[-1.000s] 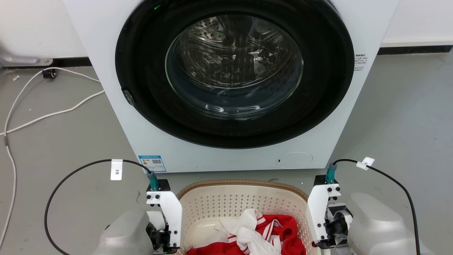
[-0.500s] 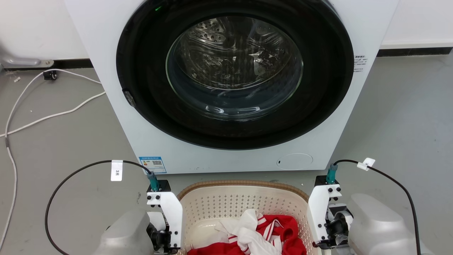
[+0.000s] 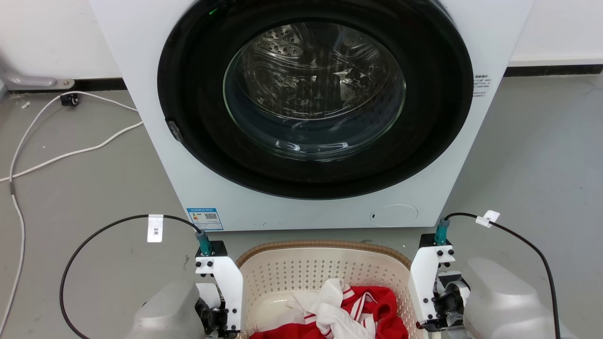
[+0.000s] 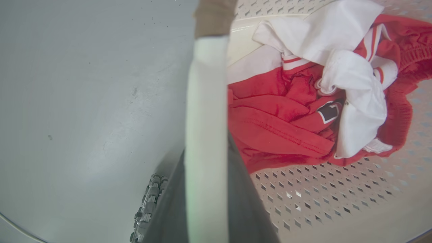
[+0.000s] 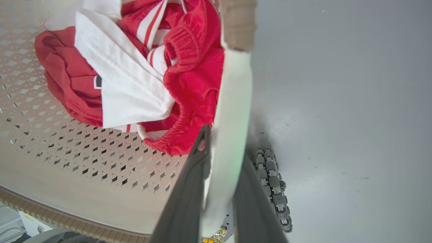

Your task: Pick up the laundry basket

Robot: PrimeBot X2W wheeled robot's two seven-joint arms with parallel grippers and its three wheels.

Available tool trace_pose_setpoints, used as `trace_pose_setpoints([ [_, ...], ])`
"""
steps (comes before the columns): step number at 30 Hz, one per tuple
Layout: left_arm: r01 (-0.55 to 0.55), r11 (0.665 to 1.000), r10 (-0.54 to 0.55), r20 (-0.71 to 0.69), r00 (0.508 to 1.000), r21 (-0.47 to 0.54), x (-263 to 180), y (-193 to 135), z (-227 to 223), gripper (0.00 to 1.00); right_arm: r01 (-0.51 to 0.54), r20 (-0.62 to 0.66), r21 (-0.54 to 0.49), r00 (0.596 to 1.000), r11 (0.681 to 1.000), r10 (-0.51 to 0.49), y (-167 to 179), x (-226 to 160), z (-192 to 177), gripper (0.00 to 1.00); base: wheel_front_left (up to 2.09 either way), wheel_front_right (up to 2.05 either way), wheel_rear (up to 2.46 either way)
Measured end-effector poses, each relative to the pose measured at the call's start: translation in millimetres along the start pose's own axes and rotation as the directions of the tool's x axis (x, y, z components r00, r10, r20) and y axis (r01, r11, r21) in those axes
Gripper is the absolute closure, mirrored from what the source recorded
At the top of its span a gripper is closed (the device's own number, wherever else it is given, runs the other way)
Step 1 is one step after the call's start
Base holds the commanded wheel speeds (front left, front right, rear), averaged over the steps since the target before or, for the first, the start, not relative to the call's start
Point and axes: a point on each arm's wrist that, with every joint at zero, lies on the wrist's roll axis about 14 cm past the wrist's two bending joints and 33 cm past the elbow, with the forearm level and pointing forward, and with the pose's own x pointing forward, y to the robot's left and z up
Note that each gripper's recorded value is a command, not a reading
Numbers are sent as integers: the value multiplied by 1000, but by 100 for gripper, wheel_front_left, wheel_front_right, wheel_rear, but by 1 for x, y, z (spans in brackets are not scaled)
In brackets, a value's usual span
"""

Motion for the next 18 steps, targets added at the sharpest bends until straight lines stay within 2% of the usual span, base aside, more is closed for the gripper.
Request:
trace_pose_setpoints([
  [18,0,1000,0,-6,1000,-4,1,1,-2,100,-1,6,-1,1000,1000,1,1,1,1,100,0,0,0],
])
